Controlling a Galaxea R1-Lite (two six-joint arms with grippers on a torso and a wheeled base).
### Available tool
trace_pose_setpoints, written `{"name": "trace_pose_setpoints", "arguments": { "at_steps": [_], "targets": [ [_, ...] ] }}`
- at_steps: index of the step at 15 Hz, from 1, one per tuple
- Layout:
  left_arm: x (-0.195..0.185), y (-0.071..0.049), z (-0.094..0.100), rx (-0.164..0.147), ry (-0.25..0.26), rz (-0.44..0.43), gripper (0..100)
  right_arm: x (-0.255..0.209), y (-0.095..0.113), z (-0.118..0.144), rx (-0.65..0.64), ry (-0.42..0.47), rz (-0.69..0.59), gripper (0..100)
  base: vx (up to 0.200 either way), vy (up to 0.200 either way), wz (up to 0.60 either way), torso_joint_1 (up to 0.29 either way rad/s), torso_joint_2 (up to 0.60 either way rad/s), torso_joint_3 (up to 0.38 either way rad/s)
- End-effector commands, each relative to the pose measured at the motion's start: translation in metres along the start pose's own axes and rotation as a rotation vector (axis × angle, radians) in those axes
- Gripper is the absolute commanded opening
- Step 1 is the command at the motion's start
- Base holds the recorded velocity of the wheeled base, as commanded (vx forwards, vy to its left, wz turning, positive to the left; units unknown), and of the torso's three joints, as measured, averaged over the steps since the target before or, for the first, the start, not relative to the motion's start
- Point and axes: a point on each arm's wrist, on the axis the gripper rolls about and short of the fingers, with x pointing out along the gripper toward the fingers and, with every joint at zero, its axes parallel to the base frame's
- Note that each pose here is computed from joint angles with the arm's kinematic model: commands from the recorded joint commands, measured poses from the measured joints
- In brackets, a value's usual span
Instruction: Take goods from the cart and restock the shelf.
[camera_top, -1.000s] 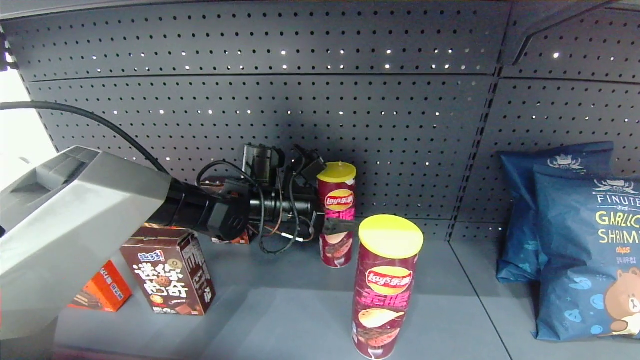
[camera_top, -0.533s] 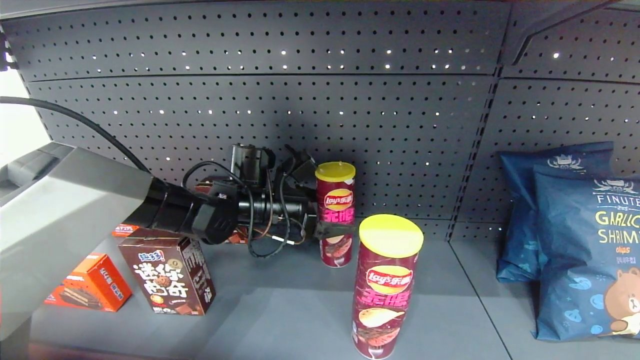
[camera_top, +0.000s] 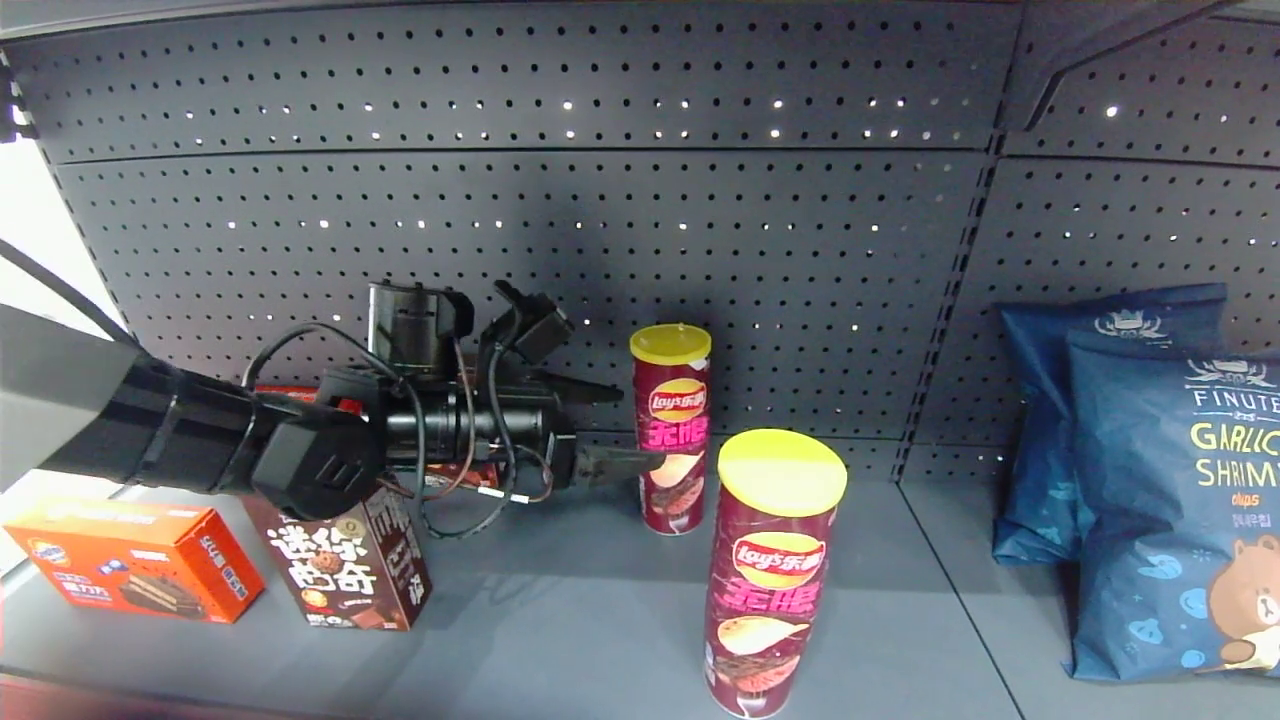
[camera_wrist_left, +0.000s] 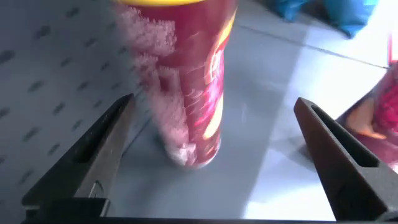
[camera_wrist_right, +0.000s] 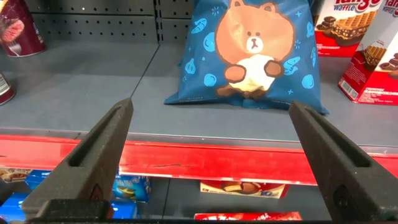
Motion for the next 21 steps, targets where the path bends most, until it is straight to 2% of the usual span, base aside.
{"name": "trace_pose_setpoints", "arguments": {
  "at_steps": [1, 3, 7, 8, 12, 14, 15, 16, 17, 18, 20, 21],
  "targets": [
    [-0.013, -0.011, 0.012, 0.019, -0.006, 0.078, 100, 0.000, 0.000, 0.000, -0.001, 0.001, 0.001, 100, 0.000, 0.000, 0.00, 0.000, 0.00, 0.000],
    [-0.011, -0.019, 0.026, 0.000, -0.006, 0.237, 100, 0.000, 0.000, 0.000, -0.001, 0.001, 0.001, 100, 0.000, 0.000, 0.00, 0.000, 0.00, 0.000],
    [-0.011, -0.025, 0.038, 0.009, 0.028, 0.565, 100, 0.000, 0.000, 0.000, -0.001, 0.001, 0.001, 100, 0.000, 0.000, 0.00, 0.000, 0.00, 0.000],
    [-0.014, -0.027, 0.038, 0.005, 0.043, 0.620, 100, 0.000, 0.000, 0.000, -0.001, 0.001, 0.001, 100, 0.000, 0.000, 0.00, 0.000, 0.00, 0.000],
    [-0.030, -0.037, 0.042, -0.004, 0.104, 0.728, 100, 0.000, 0.000, 0.000, -0.001, 0.001, 0.001, 100, 0.000, 0.000, 0.00, 0.000, 0.00, 0.000],
    [-0.028, -0.040, 0.043, -0.003, 0.175, 0.871, 100, 0.000, 0.000, 0.000, -0.001, 0.001, 0.001, 100, 0.000, 0.000, 0.00, 0.000, 0.00, 0.000],
    [-0.028, -0.041, 0.043, -0.002, 0.196, 0.893, 100, 0.000, 0.000, 0.000, -0.001, 0.001, 0.001, 100, 0.000, 0.000, 0.00, 0.000, 0.00, 0.000],
    [-0.029, -0.041, 0.042, 0.043, 0.258, 0.927, 100, 0.000, 0.000, 0.000, -0.001, 0.001, 0.001, 100, 0.000, 0.000, 0.00, 0.000, 0.00, 0.000],
    [-0.028, -0.042, 0.042, 0.081, 0.282, 0.933, 100, 0.000, 0.000, 0.000, -0.001, 0.001, 0.001, 100, 0.000, 0.000, 0.00, 0.000, 0.00, 0.000],
    [-0.025, -0.045, 0.041, 0.104, 0.299, 0.930, 100, 0.000, 0.000, 0.000, -0.001, 0.001, 0.001, 100, 0.000, 0.000, 0.00, 0.000, 0.00, 0.000],
    [-0.021, -0.048, 0.042, 0.123, 0.310, 0.937, 100, 0.000, 0.000, 0.000, -0.001, 0.001, -0.001, 100, 0.000, 0.000, 0.00, 0.000, 0.00, 0.000],
    [-0.019, -0.048, 0.040, 0.135, 0.334, 0.971, 100, 0.000, 0.000, 0.000, -0.001, 0.001, 0.001, 100, 0.000, 0.000, 0.00, 0.000, 0.00, 0.000]
  ]
}}
